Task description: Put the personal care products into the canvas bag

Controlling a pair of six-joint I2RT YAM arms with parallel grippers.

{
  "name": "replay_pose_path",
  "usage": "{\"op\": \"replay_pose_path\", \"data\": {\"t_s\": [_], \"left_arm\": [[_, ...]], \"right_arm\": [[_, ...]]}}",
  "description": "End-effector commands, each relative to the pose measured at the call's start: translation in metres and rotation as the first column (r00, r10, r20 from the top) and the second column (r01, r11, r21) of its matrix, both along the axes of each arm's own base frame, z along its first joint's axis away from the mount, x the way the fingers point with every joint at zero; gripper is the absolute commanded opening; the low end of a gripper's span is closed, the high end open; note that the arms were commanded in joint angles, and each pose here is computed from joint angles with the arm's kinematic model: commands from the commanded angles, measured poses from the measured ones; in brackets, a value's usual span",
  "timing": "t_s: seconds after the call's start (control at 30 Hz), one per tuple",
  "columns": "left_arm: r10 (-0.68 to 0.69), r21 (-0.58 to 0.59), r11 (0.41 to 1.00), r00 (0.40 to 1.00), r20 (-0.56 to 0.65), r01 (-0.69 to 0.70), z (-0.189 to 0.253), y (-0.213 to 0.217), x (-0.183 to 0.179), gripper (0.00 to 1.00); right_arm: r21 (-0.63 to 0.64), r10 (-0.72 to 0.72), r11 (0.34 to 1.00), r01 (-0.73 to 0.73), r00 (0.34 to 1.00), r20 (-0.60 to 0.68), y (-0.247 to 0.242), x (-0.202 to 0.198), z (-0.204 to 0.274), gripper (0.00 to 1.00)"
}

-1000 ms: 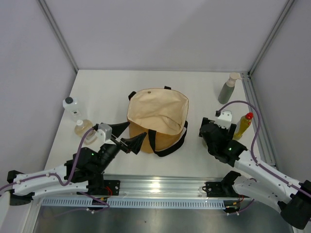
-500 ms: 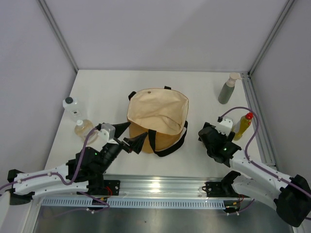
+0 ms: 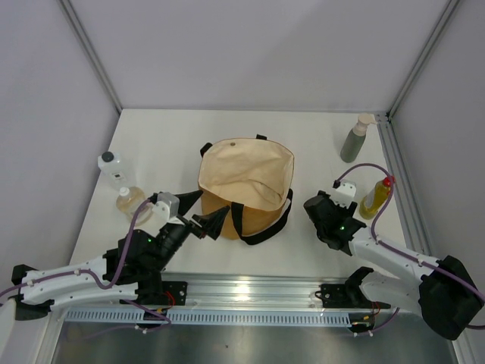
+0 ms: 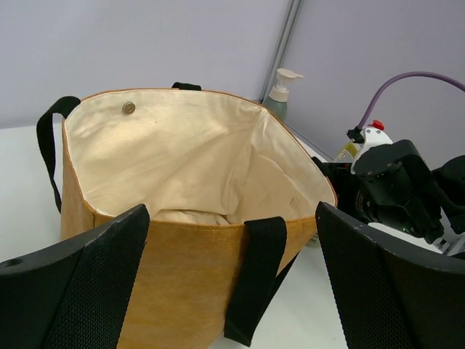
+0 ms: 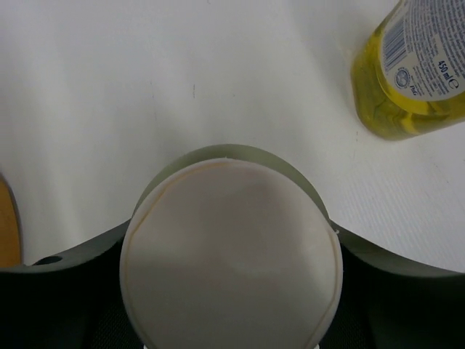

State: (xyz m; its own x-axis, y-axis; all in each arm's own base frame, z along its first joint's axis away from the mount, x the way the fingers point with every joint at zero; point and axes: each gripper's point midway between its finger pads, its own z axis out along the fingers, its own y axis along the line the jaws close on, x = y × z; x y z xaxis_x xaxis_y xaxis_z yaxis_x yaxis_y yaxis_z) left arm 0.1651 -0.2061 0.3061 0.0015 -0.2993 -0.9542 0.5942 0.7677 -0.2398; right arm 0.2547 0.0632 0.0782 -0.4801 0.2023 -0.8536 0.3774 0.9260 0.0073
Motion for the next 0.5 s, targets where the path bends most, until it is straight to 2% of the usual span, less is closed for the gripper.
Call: {"op": "replay_pose_path", "data": {"t_s": [0.0,0.03,0.1,0.13,0.27,0.3,0.47], "left_arm": [[0.019,-0.021,1.0,1.0,0.011,-0.019,0.009,0.003,0.001,1.0],[0.034,-0.022,0.999,0.999,0.007,-0.034,0.008,0.005,0.003,0.99],[0.053,-0.019,0.998,0.999,0.001,-0.053,0.005,0.006,0.005,0.99],[0.066,-0.015,0.998,0.998,-0.001,-0.066,0.004,0.007,0.007,0.99],[0.086,-0.016,0.996,0.996,-0.008,-0.086,0.002,0.008,0.009,0.99],[0.086,-0.013,0.996,0.996,-0.008,-0.086,0.0,0.008,0.01,0.99],[0.115,-0.016,0.993,0.993,-0.013,-0.115,-0.002,0.011,0.013,0.99]], "right_arm": [[0.028,-0.014,1.0,0.01,0.991,0.132,0.004,0.019,0.026,0.58],[0.025,0.003,1.0,-0.006,0.99,0.141,0.007,0.019,0.026,0.47],[0.018,0.038,0.999,-0.042,0.984,0.176,0.011,0.023,0.037,0.37],[0.021,0.064,0.997,-0.07,0.977,0.205,0.017,0.025,0.044,0.28],[-0.084,0.138,0.989,-0.12,0.955,0.262,0.018,0.021,0.069,0.1],[-0.09,0.138,0.989,-0.118,0.954,0.267,0.017,0.02,0.072,0.01],[-0.097,0.158,0.986,-0.134,0.937,0.312,0.011,0.015,0.108,0.0]]}}
